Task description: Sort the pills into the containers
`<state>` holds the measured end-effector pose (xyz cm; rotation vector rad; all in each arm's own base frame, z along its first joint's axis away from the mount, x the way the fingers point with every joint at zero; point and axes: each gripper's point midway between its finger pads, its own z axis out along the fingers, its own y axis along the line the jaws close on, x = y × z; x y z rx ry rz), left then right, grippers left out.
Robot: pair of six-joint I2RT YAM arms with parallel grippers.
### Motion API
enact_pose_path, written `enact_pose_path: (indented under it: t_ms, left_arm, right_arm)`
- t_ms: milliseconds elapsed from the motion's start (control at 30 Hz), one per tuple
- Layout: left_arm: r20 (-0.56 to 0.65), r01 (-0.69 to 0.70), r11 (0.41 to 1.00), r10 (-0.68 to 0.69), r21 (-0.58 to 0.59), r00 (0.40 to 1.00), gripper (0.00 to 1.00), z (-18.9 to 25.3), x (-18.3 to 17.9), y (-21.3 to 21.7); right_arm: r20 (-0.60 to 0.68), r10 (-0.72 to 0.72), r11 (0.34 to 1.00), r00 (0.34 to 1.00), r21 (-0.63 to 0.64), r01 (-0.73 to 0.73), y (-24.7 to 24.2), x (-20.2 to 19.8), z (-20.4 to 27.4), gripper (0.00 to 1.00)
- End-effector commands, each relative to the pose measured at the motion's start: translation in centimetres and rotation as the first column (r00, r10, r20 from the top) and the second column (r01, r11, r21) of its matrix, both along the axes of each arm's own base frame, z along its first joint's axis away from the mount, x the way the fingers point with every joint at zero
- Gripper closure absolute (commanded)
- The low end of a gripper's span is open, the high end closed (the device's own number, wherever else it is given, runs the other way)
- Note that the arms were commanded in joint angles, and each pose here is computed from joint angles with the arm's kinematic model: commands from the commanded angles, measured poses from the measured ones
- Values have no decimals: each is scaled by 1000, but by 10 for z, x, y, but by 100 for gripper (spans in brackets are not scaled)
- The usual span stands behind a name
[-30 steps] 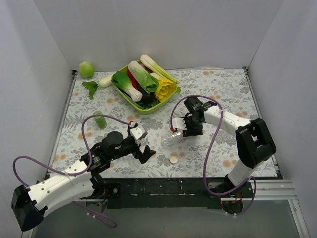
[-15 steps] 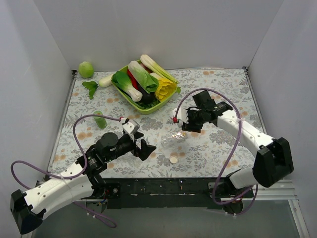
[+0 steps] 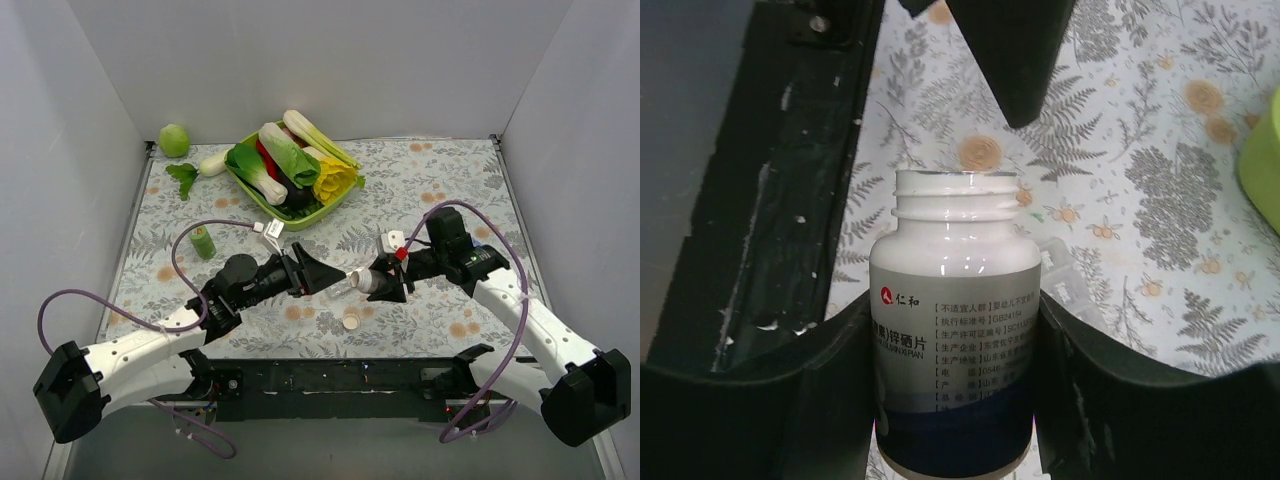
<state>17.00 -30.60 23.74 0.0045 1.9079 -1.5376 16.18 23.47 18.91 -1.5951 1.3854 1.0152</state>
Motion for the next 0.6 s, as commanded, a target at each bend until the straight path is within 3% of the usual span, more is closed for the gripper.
enact_pose_path:
  t_ms: [0,233,567]
  left_arm:
    - [-57,70,986,-80,-151,995,3,31,-11,-17]
    - [-82,135,990,-139,-46,987,3,27,-29,-58]
    - [-122,98,989,-84,111,989,18,4,-26,-76]
  right_arm:
    - [-65,85,984,994,163,-74,9,-24,23,98]
    - [-30,65,981,997,184,-58,7,-27,28,97]
    - [-48,31,982,998,187,-22,5,-24,21,95]
